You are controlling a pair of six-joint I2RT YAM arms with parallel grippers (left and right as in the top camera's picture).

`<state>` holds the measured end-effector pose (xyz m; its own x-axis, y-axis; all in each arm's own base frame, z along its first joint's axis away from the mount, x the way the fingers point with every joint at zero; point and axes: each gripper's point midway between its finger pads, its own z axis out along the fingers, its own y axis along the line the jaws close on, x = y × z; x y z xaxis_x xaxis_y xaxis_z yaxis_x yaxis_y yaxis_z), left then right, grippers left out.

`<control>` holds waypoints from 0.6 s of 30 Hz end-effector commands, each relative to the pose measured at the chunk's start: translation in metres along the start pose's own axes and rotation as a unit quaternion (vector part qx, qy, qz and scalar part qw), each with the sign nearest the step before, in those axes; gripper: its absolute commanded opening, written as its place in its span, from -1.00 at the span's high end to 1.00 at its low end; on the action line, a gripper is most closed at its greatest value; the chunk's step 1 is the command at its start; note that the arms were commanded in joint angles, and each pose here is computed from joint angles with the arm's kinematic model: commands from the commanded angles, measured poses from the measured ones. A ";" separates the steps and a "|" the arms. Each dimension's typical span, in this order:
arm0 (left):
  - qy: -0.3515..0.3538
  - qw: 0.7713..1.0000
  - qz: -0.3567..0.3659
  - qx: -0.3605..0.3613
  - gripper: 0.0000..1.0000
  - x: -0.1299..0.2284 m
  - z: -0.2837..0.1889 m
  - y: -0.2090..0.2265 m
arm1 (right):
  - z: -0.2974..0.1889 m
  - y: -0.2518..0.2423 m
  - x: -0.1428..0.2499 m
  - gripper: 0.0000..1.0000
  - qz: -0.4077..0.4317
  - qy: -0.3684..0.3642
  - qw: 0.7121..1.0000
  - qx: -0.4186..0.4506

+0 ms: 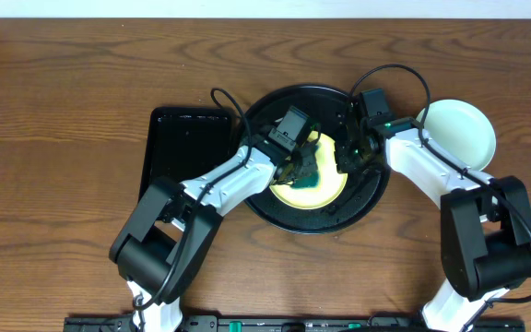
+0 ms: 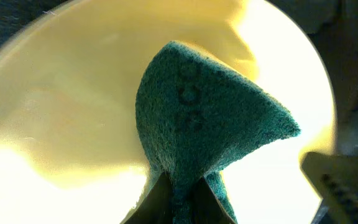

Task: Clean dirty plates on tray and stack at the side
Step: 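Scrub the yellow plate with the sponge in the left gripper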

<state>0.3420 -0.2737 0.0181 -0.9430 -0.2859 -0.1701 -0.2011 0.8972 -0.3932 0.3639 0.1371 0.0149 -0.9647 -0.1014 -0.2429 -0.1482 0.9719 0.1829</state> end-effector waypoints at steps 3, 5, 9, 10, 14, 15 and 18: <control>-0.014 0.994 0.043 -0.102 0.86 -0.015 -0.007 0.064 | -0.002 -0.003 -0.006 0.98 0.000 -0.010 1.000 0.008; -0.020 0.997 0.055 -0.048 0.86 -0.025 -0.023 0.040 | -0.002 -0.003 -0.006 0.98 0.000 -0.010 1.000 0.008; -0.052 0.994 0.073 0.059 0.85 -0.041 -0.057 -0.014 | -0.002 -0.003 -0.006 0.98 0.000 -0.010 1.000 0.008; -0.063 0.993 0.064 0.075 0.85 -0.045 -0.061 -0.023 | -0.002 -0.003 -0.006 0.98 0.000 -0.010 1.000 0.008; -0.062 0.994 0.032 0.089 0.86 -0.041 -0.053 -0.034 | -0.002 -0.003 -0.006 0.98 0.000 -0.009 1.000 0.008; -0.055 0.994 0.030 0.086 0.86 -0.037 -0.048 -0.034 | -0.002 -0.003 -0.006 0.98 0.000 -0.009 1.000 0.008; -0.030 0.997 0.014 0.071 0.86 -0.021 -0.025 -0.032 | -0.002 -0.003 -0.006 0.98 0.000 -0.010 1.000 0.008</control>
<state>0.3699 -0.2773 0.0776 -0.9151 -0.2643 -0.3045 -0.0762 0.8550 -0.5130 0.3659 0.1372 0.0149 -0.9630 -0.1000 -0.2501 -0.1483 0.9720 0.1823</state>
